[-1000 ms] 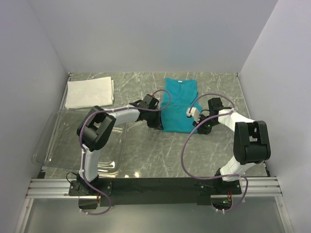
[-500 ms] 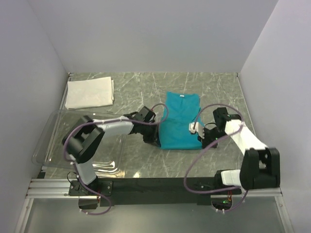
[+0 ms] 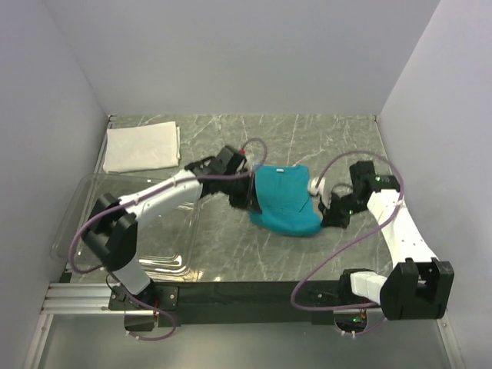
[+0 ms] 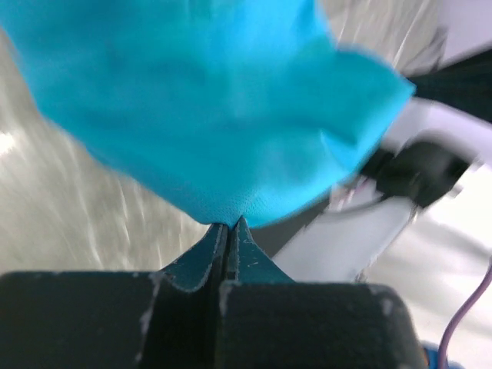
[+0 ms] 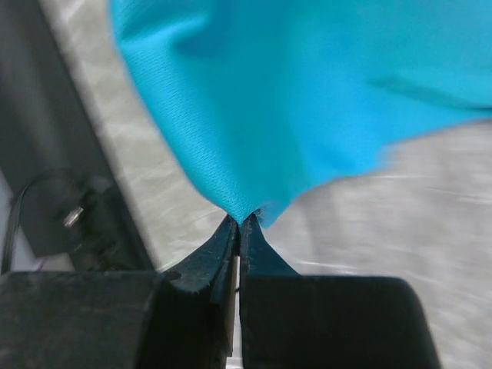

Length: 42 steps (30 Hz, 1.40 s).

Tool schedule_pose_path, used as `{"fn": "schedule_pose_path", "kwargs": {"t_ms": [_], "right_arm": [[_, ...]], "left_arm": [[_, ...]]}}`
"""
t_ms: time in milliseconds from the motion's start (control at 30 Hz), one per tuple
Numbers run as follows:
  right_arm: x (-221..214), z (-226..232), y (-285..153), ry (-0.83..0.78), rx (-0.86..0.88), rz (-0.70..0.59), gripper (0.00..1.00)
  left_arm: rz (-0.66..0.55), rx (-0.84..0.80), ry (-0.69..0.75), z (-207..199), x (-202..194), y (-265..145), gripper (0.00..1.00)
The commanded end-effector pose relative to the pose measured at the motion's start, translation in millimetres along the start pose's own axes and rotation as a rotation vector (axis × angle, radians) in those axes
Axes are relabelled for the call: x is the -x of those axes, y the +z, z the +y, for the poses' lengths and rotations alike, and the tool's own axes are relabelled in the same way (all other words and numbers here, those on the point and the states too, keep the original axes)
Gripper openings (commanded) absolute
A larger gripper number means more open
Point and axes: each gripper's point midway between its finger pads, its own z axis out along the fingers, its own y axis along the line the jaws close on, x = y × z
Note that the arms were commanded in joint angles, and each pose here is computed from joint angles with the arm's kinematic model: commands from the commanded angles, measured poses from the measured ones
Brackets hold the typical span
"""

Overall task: Fold and stack the t-shirts
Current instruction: Fold the tshirt

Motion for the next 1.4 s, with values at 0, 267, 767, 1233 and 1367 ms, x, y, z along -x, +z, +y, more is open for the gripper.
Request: {"fn": "schedule_pose_path", "kwargs": {"t_ms": [0, 267, 767, 1233, 1367], "right_arm": [[50, -53, -29, 0.086, -0.156, -0.146, 0.00], [81, -155, -26, 0.238, -0.269, -0.219, 0.00], [72, -257, -1, 0.468, -0.502, -0.266, 0.00], [79, -297, 19, 0.615, -0.657, -0.270, 0.21], [72, -312, 0, 0.746, -0.806, -0.279, 0.66]], "left_arm": [[-0.109, 0.010, 0.050, -2, 64, -13, 0.00], [-0.195, -0.011, 0.015, 26, 170, 14, 0.00], [-0.254, -0.058, -0.108, 81, 237, 51, 0.01], [-0.417, 0.015, -0.191, 101, 282, 58, 0.37], [-0.532, 0.141, -0.143, 107, 302, 30, 0.58]]}}
